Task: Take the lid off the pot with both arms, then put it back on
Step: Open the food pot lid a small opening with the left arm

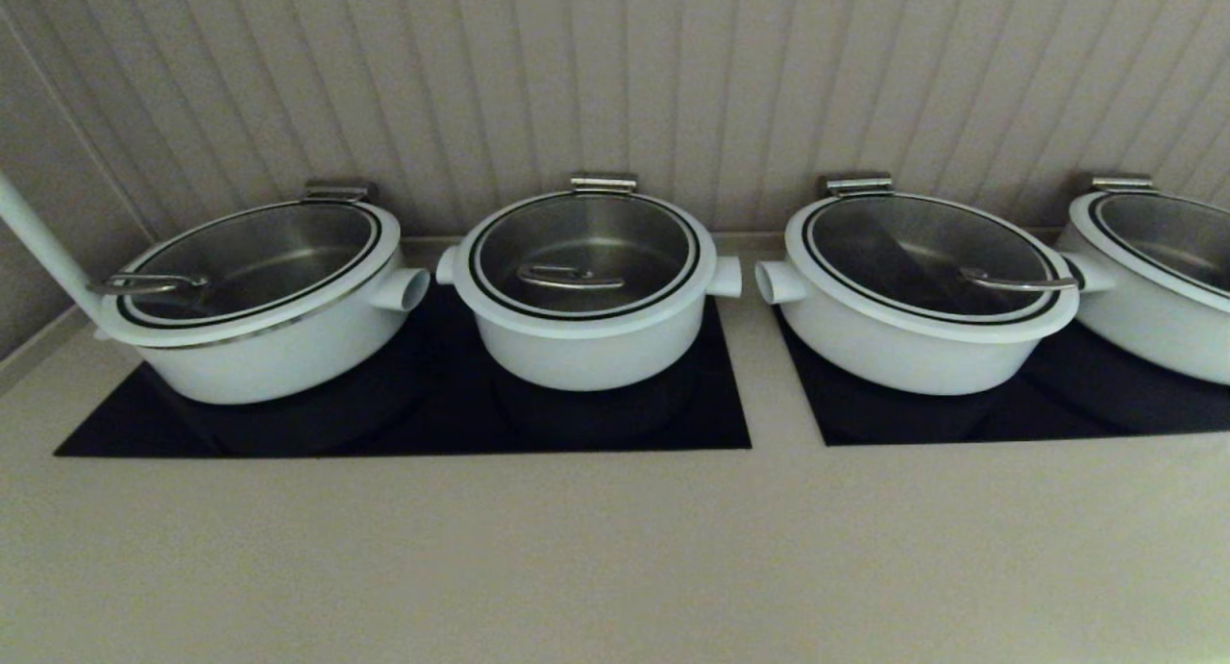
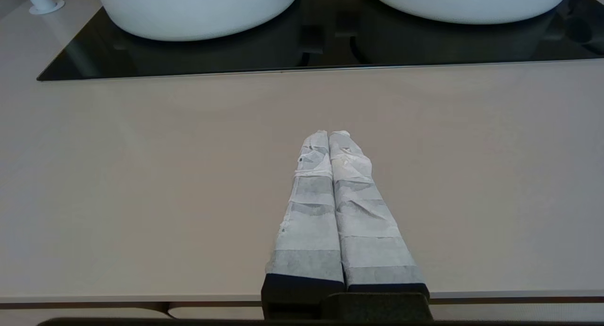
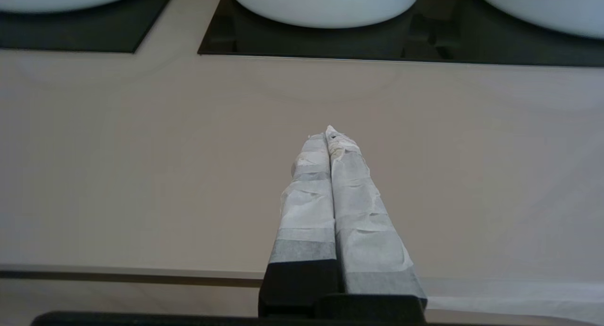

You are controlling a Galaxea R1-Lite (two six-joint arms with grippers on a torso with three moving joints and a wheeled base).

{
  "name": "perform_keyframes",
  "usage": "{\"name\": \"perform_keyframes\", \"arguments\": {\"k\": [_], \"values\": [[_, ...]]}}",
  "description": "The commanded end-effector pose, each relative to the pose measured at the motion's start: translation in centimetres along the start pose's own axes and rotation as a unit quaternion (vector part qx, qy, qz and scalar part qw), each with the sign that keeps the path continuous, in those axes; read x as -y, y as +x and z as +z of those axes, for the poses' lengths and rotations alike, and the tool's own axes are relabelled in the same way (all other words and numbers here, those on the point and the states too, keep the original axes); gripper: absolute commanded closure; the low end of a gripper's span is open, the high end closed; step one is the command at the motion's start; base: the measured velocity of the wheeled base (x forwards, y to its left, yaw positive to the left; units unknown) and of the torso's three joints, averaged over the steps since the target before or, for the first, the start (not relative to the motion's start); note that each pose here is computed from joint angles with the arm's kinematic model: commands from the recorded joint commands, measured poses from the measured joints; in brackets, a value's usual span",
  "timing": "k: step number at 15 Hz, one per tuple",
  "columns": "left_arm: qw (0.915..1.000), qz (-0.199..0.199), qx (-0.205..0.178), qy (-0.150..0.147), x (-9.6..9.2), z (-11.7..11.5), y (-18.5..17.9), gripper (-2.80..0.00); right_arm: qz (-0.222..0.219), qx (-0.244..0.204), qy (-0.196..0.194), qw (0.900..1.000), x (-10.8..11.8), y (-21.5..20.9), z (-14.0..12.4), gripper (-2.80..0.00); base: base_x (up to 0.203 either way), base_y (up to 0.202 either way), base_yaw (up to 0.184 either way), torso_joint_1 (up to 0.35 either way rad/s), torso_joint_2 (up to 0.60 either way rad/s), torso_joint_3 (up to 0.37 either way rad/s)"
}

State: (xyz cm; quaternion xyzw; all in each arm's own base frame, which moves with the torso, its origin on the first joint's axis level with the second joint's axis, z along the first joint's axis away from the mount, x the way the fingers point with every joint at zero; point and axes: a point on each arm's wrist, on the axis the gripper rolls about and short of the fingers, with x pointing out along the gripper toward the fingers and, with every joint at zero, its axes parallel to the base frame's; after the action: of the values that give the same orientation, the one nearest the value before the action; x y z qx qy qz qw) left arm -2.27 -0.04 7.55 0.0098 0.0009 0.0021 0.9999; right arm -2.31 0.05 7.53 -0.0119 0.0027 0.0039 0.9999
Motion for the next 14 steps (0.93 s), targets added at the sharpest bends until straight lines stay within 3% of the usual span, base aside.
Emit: {"name": "perform_keyframes", "arguments": {"k": [1,14], "values": [[1.0,0.0,0.001,0.0,0.0,0.01,0.0,0.0,-0.001,0.0,0.001,1.0,0.0,0.01,0.01,0.0,0.0,0.0,0.0,0.0,0.0,0.0],[1.0,0.0,0.002,0.0,0.0,0.01,-0.01,0.0,0.0,0.0,0.001,1.0,0.0,0.01,0.01,0.0,0.0,0.0,0.0,0.0,0.0,0.0]]}}
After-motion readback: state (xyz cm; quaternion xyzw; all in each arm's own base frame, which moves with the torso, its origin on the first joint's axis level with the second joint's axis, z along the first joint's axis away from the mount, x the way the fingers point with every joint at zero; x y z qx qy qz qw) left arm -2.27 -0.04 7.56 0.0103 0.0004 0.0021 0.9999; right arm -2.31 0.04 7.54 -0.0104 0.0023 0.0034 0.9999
